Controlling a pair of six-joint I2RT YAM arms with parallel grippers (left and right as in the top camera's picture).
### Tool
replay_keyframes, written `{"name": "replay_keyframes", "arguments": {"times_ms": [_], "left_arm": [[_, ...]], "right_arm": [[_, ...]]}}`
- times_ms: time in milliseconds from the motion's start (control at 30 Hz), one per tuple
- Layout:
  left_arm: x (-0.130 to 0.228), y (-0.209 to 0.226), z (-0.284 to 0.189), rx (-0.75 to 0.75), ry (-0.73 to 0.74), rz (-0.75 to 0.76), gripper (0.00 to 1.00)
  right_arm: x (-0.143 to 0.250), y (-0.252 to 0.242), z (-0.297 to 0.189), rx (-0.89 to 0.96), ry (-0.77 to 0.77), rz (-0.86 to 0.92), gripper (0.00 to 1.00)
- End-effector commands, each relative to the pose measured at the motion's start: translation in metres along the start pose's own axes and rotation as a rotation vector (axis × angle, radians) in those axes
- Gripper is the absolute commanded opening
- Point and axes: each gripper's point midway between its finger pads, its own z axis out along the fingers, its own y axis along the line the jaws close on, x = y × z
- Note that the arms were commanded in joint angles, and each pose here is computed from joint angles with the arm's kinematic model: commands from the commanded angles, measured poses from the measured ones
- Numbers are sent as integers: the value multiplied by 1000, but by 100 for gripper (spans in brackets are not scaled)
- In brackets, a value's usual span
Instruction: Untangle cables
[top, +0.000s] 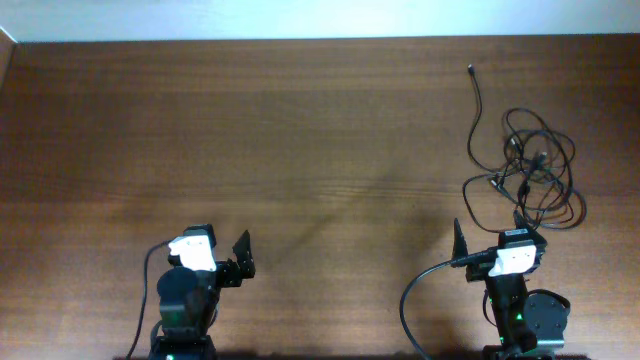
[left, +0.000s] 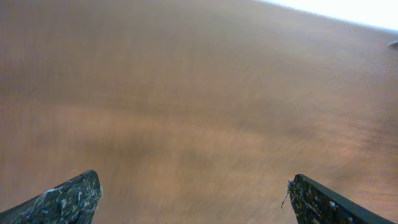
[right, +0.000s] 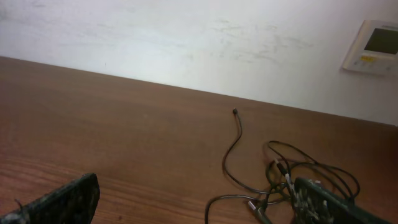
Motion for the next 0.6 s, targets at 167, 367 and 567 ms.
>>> {"name": "replay_keyframes", "arguments": {"times_ms": [167, 367, 567], "left_arm": [[-53, -31, -26, 78, -277, 327, 99], [-63, -29, -32, 56, -328, 326, 99], [-65, -18, -32, -8, -328, 318, 99]], "right_arm": [[2, 2, 0, -8, 1, 8, 99], [2, 2, 0, -8, 1, 8, 98], [2, 2, 0, -8, 1, 8, 98]]}}
